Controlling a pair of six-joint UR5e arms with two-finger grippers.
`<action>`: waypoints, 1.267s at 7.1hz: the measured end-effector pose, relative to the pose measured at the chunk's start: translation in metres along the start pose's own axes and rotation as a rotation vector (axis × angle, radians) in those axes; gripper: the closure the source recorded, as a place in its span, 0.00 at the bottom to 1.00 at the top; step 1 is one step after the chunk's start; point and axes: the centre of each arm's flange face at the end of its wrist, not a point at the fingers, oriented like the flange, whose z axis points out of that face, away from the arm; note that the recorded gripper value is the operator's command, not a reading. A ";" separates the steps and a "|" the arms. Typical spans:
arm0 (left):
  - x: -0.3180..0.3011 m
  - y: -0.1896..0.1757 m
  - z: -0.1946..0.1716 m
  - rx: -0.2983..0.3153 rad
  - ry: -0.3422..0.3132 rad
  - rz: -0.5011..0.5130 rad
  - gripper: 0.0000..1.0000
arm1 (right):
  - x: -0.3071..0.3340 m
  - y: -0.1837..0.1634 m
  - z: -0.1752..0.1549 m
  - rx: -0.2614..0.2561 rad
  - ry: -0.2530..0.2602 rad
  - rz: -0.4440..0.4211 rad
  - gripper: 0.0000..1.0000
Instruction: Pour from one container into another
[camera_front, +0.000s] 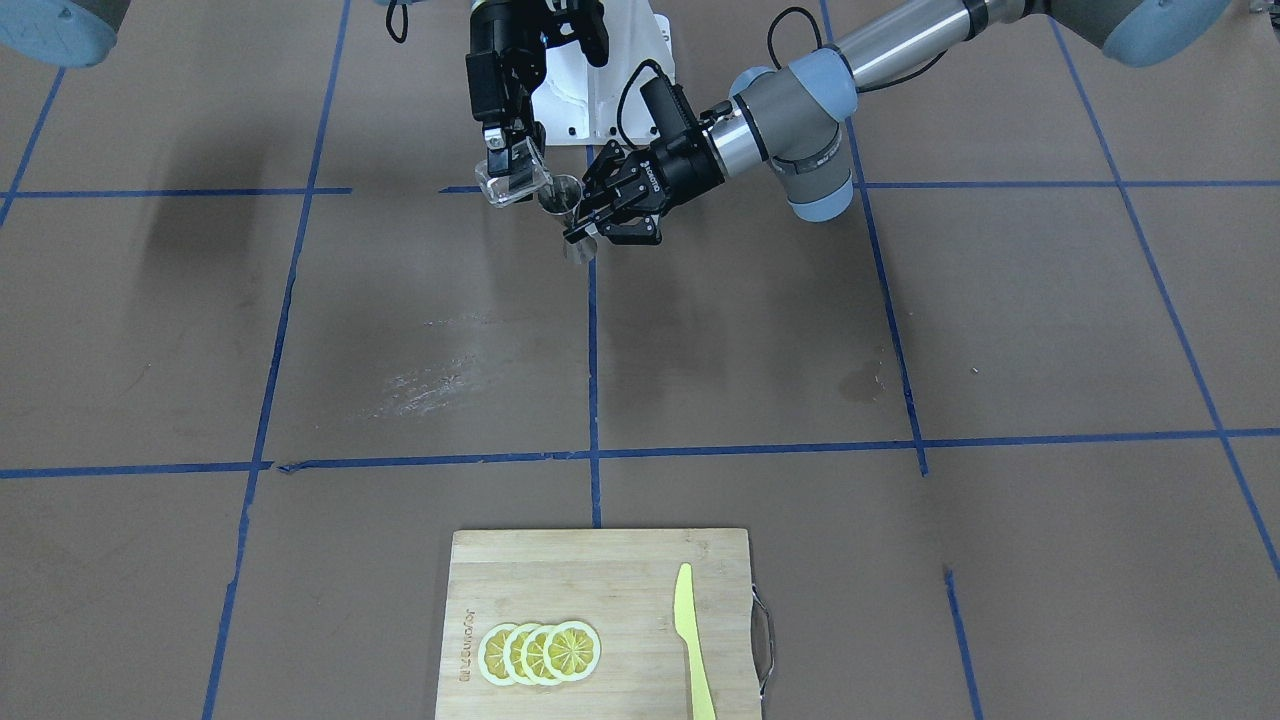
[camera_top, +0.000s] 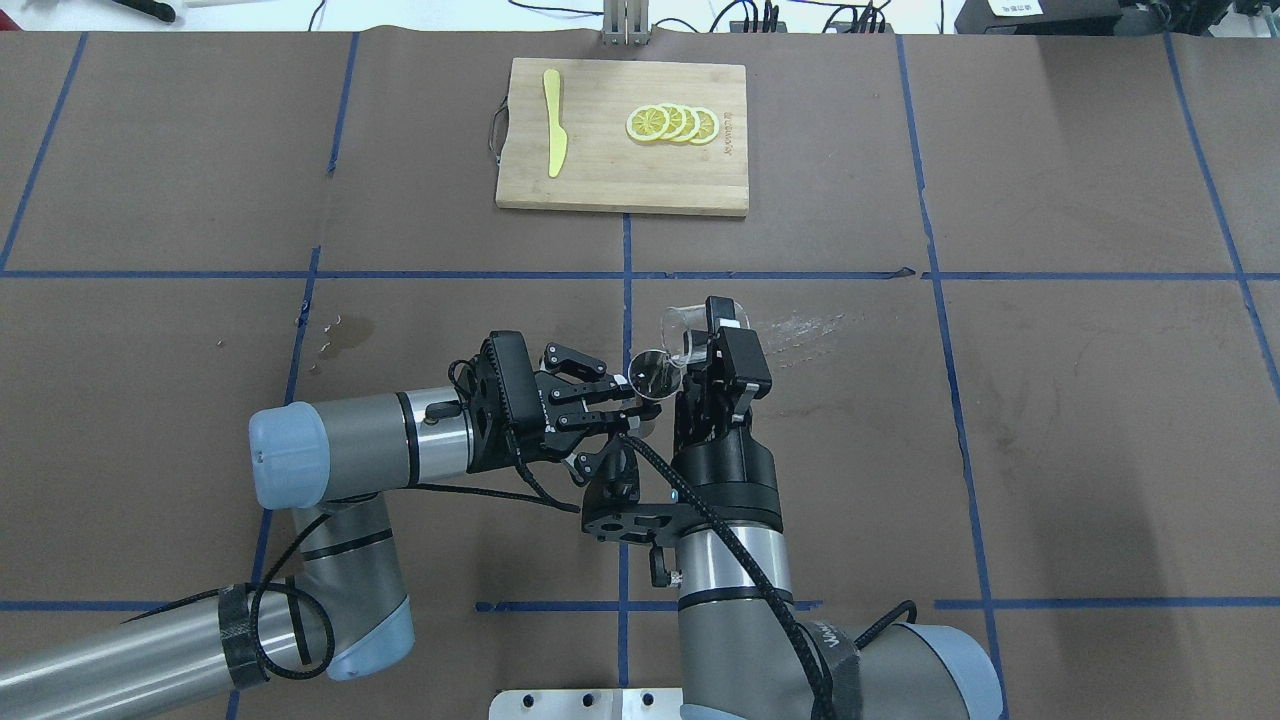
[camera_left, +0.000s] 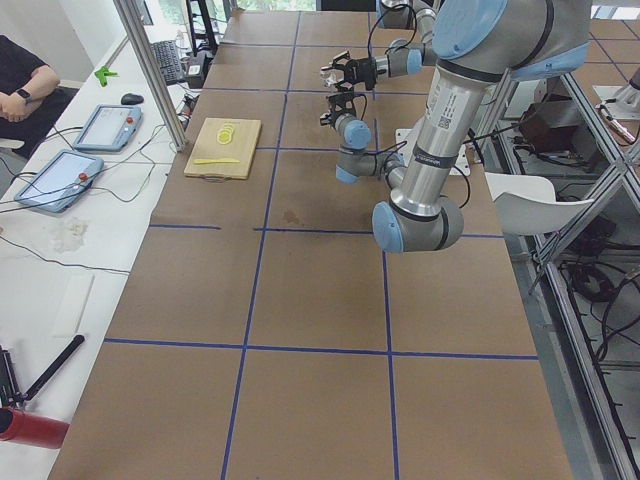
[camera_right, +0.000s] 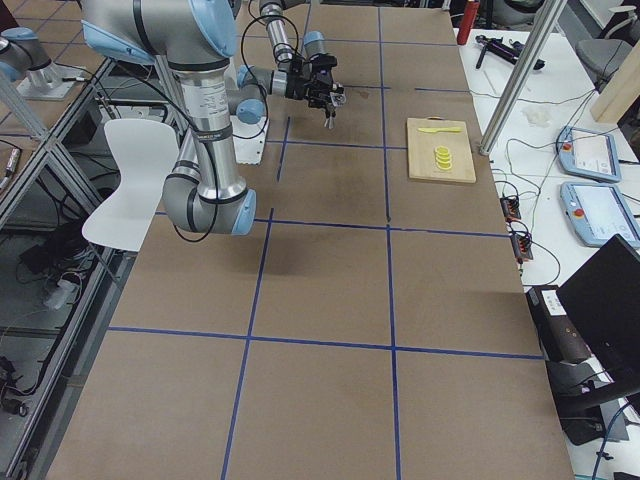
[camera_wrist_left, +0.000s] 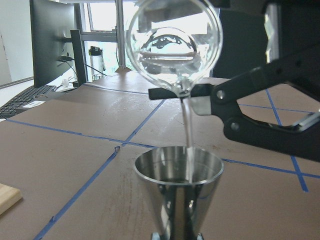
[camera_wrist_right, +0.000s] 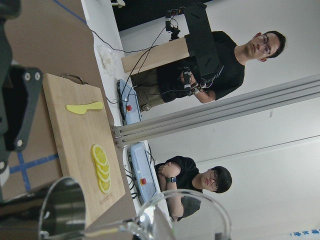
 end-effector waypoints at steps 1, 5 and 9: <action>0.000 0.000 0.000 0.000 0.000 0.000 1.00 | 0.000 -0.001 0.000 0.000 0.001 -0.011 1.00; 0.001 0.000 0.000 0.000 0.000 0.000 1.00 | 0.001 -0.002 0.000 0.001 0.011 -0.061 1.00; 0.001 0.001 0.000 -0.001 0.001 -0.001 1.00 | 0.002 -0.003 0.000 0.001 0.014 -0.067 1.00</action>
